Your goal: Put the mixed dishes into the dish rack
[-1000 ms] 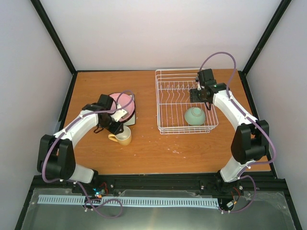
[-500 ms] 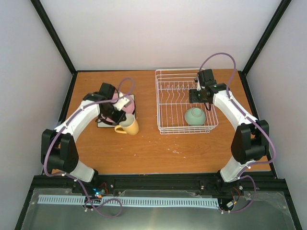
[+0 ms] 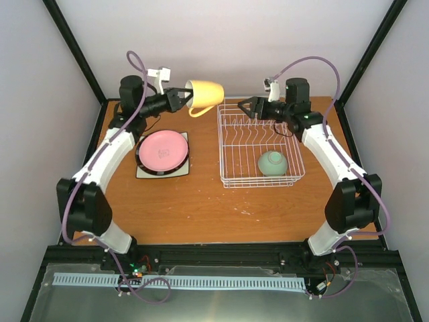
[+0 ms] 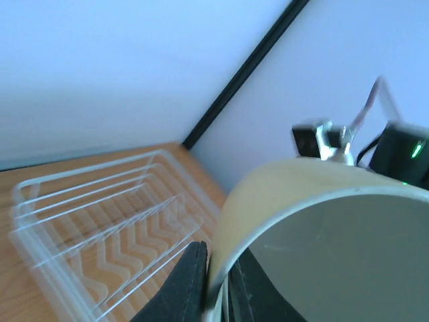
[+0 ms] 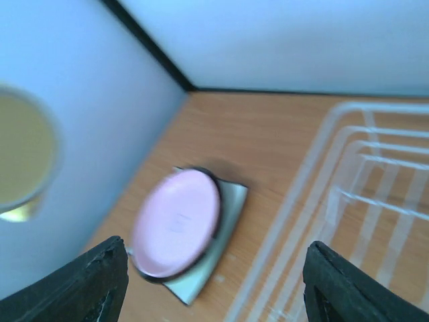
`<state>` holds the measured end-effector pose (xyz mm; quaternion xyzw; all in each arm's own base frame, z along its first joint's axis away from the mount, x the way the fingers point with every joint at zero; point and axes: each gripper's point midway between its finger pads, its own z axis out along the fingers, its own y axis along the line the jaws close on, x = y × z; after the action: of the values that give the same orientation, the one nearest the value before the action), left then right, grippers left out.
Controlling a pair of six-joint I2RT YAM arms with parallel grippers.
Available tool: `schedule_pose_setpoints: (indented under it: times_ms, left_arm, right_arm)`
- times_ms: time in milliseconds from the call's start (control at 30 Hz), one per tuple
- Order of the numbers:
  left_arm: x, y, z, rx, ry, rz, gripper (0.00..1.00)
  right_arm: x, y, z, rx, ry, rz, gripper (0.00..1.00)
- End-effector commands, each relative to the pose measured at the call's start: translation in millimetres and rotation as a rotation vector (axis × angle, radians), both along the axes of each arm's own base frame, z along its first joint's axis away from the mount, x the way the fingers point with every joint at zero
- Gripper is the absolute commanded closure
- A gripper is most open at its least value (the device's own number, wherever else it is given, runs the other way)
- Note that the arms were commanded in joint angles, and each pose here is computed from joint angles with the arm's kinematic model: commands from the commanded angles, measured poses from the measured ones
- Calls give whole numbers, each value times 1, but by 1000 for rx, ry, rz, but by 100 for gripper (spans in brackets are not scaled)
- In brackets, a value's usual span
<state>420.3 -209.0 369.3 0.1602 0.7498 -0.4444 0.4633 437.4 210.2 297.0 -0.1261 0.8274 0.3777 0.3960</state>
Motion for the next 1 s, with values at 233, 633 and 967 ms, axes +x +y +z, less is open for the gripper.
schedule_pose_setpoints:
  times_ms: [233,633,967]
  left_arm:
    - [17,6,65,-875,73,-323,100]
    - [31,-14,78,-1033,130,-367,99]
    - [30,-22,62,-1009,173,-336,99]
  right_arm:
    - [-28,44,59,465,-143,299,28]
    - [-9,69,47,452,-165,321,29]
    - [0,86,65,476,-189,366,30]
